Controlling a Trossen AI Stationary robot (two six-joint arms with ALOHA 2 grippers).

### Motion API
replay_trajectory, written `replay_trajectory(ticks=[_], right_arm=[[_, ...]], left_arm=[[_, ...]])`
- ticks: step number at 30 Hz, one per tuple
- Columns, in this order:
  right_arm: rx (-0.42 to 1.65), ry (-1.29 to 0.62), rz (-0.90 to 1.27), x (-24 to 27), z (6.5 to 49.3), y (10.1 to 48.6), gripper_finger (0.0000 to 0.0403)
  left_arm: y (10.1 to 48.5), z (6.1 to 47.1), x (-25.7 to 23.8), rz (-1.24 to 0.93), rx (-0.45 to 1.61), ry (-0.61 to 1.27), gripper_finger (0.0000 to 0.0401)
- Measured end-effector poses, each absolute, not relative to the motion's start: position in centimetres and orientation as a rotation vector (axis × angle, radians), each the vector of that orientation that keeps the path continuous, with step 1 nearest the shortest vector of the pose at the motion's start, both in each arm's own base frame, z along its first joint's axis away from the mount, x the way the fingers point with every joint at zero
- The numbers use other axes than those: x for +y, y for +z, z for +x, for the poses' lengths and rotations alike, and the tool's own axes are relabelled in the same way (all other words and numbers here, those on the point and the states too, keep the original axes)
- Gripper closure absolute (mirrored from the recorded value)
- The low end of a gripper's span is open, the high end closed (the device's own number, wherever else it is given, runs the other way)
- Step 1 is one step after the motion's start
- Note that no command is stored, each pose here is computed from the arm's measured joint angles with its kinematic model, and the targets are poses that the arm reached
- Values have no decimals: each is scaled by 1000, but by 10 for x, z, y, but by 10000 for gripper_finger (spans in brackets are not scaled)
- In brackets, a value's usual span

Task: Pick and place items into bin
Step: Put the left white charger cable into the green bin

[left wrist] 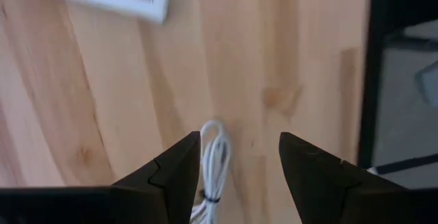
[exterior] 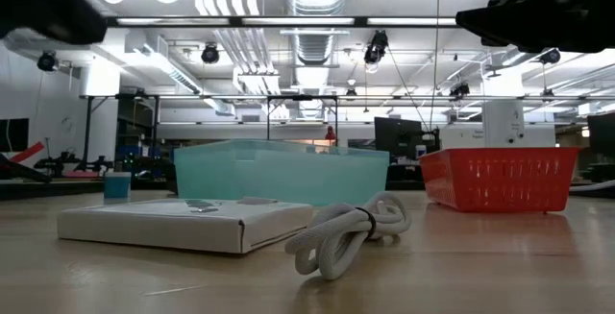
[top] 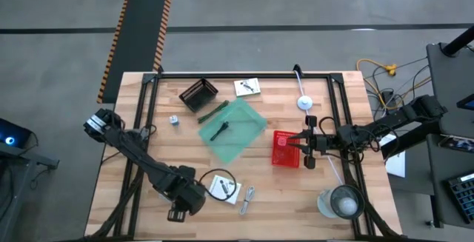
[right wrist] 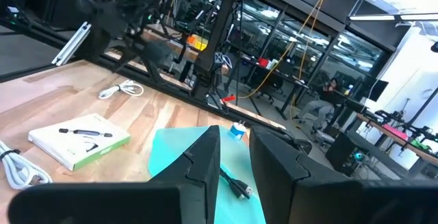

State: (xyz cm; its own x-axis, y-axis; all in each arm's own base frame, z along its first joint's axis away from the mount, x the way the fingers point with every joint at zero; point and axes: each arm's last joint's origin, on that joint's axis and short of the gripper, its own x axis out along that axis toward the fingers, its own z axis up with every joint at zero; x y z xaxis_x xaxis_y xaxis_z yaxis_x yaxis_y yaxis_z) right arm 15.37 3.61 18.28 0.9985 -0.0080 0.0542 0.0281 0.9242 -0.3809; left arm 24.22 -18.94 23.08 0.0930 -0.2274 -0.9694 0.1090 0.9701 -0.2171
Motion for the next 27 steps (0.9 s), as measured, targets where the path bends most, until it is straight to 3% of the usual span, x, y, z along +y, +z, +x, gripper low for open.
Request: replay_trajectory(ticks=[7, 27], right_arm=[[-52, -18, -391, 36, 154, 183, 335], [-52, -18, -385, 36, 154, 183, 335]], left_arm=[[207, 230, -183, -153, 1558, -142, 218], [176, 211, -186, -138, 1608, -191, 218]])
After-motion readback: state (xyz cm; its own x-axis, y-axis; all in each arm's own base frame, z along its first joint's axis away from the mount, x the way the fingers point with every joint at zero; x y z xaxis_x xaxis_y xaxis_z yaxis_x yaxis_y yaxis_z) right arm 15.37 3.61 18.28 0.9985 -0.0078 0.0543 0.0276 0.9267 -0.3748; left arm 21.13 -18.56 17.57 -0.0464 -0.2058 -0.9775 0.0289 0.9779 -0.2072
